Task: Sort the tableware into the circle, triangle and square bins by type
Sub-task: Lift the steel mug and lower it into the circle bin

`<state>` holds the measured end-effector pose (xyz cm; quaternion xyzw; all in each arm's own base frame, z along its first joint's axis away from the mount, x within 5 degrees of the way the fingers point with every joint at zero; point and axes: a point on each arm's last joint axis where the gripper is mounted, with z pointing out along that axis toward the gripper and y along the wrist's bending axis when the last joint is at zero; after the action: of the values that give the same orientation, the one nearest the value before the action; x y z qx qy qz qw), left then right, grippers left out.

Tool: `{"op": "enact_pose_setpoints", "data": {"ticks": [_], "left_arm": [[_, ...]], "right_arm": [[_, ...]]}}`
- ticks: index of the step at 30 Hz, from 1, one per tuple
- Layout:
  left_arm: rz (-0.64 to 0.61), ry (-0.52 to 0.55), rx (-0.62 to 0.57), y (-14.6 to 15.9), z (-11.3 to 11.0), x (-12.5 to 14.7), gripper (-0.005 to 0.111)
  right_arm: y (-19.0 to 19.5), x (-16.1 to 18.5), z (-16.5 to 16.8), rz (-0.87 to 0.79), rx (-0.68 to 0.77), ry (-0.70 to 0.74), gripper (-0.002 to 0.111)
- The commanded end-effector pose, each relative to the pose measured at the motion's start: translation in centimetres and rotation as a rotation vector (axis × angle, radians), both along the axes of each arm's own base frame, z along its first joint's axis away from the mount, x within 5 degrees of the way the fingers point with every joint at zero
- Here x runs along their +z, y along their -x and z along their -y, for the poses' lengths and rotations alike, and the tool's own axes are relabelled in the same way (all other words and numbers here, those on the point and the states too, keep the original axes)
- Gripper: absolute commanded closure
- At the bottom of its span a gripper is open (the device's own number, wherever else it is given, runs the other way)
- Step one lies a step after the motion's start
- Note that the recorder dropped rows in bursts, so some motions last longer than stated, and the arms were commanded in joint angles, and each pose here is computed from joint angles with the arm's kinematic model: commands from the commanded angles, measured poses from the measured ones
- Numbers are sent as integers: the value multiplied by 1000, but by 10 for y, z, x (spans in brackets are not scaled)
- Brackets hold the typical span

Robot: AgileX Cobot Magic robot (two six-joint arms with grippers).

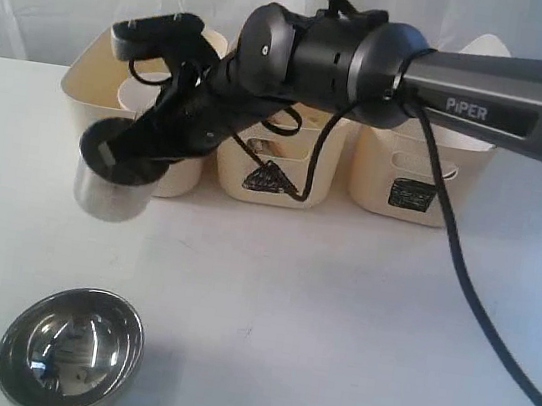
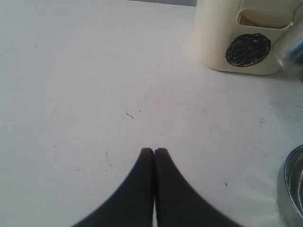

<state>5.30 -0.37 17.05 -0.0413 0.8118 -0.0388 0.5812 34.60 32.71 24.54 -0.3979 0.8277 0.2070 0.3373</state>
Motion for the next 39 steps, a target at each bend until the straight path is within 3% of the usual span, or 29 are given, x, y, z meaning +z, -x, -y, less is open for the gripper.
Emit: {"op": "enact_pose_setpoints", "data": {"ticks": [1, 15, 31, 39], "left_arm": [[4, 2, -1, 0, 0, -1, 107], [4, 2, -1, 0, 0, -1, 107], [4, 2, -1, 0, 0, -1, 107], [4, 2, -1, 0, 0, -1, 107]], "right_arm": [[-8, 28, 0, 157, -74, -127, 108], [-38, 58, 11, 503, -271, -355, 108], [-76, 4, 7, 458, -304, -289, 108], [-79, -3, 9, 468, -294, -259, 108]]}}
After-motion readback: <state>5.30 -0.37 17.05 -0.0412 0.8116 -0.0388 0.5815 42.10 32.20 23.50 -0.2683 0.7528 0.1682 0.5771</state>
